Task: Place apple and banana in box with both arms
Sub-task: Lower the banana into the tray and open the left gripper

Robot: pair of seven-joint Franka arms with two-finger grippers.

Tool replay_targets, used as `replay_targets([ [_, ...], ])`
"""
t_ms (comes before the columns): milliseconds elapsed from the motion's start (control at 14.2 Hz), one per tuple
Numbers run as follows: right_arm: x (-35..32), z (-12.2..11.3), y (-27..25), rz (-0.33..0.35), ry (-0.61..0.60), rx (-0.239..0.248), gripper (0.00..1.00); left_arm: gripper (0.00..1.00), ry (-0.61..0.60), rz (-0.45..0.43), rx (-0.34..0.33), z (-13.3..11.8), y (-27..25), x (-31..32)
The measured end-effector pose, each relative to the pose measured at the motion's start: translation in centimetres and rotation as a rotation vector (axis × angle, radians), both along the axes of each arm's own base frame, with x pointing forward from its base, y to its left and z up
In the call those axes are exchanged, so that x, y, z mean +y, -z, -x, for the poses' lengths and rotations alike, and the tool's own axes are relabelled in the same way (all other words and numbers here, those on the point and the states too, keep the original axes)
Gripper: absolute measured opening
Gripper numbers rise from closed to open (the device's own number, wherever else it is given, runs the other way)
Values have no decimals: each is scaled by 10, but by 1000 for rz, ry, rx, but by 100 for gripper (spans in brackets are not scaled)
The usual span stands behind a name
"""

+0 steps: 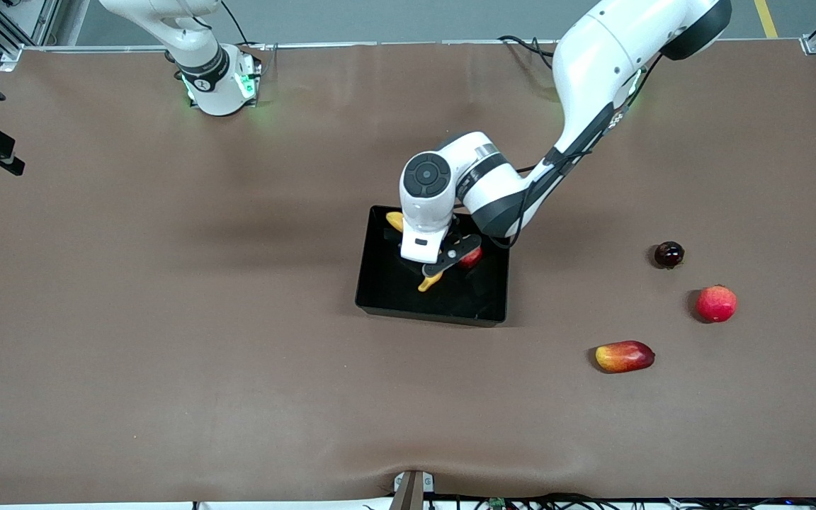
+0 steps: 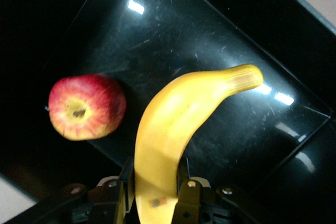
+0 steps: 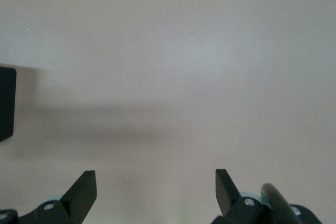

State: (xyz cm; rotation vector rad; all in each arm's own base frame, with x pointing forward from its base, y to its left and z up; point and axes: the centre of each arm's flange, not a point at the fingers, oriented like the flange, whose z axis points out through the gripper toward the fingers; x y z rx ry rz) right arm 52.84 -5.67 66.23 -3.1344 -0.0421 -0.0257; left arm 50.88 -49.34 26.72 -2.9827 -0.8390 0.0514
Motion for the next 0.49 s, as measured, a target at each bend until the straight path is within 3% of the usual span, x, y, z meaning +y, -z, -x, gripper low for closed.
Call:
replay_targets([
  [211,0,0,0,0,0,0,100,34,42,3,-23,-7,7,3],
  [493,0,0,0,0,0,0,100,34,89,-4,5,1,31,-2],
])
